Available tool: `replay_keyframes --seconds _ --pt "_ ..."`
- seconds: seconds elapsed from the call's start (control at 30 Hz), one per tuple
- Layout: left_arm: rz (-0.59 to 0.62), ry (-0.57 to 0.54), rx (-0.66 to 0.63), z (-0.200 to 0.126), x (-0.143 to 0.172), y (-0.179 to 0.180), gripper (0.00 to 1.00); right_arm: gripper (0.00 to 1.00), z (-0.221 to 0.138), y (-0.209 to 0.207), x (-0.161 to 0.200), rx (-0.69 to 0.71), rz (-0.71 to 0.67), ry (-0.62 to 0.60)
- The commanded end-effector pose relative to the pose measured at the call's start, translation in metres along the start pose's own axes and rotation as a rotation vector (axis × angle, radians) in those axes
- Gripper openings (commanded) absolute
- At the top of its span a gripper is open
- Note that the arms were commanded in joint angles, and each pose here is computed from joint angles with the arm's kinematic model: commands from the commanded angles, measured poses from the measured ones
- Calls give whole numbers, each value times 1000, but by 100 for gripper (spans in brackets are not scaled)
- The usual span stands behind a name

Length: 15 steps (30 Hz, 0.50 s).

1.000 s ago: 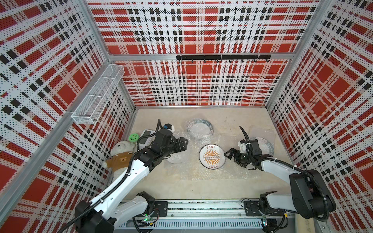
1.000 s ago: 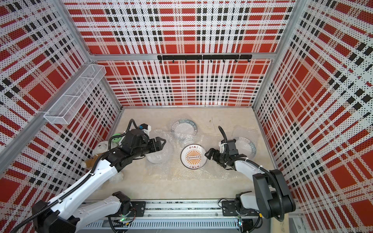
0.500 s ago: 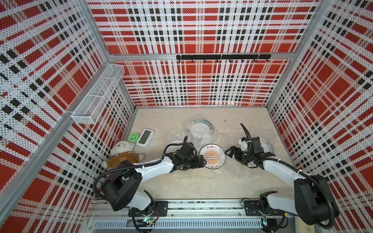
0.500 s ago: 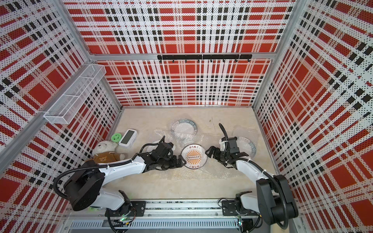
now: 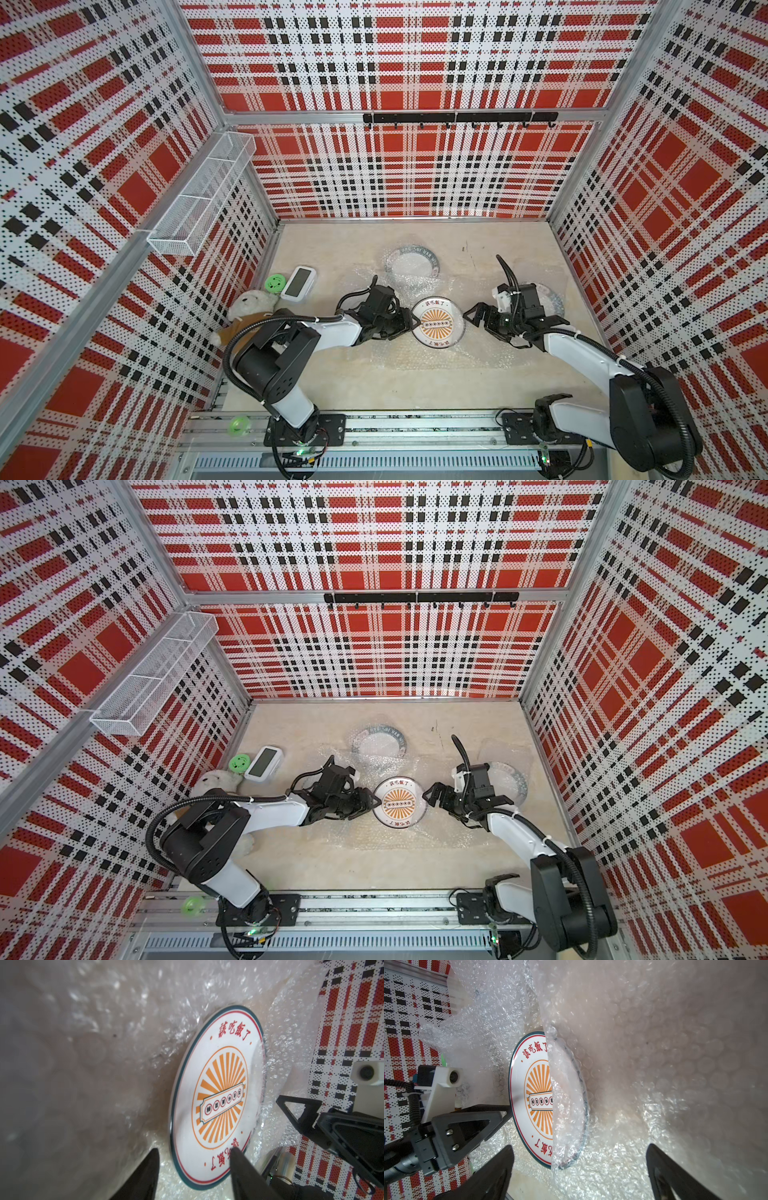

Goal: Unpack dinner plates from bubble wrap
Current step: Pick up the plate from the bubble wrap.

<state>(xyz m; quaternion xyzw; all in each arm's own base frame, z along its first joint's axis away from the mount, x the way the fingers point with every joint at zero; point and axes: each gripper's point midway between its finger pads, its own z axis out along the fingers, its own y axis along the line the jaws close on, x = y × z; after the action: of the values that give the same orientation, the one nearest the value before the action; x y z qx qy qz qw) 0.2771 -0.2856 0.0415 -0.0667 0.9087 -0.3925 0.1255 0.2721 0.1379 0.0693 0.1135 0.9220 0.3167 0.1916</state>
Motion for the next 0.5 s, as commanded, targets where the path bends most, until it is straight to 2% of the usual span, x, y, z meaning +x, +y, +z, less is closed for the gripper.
replay_keyframes --seconds 0.0,0.17,0.47 --pt "-32 -1 48 7 -4 -5 48 100 4 1 -1 -21 -9 4" --pt "-69 -3 24 12 -3 7 43 100 6 1 0 -27 -4 4" --pt "-115 4 51 20 -5 15 25 100 8 -1 2 -30 1 9"
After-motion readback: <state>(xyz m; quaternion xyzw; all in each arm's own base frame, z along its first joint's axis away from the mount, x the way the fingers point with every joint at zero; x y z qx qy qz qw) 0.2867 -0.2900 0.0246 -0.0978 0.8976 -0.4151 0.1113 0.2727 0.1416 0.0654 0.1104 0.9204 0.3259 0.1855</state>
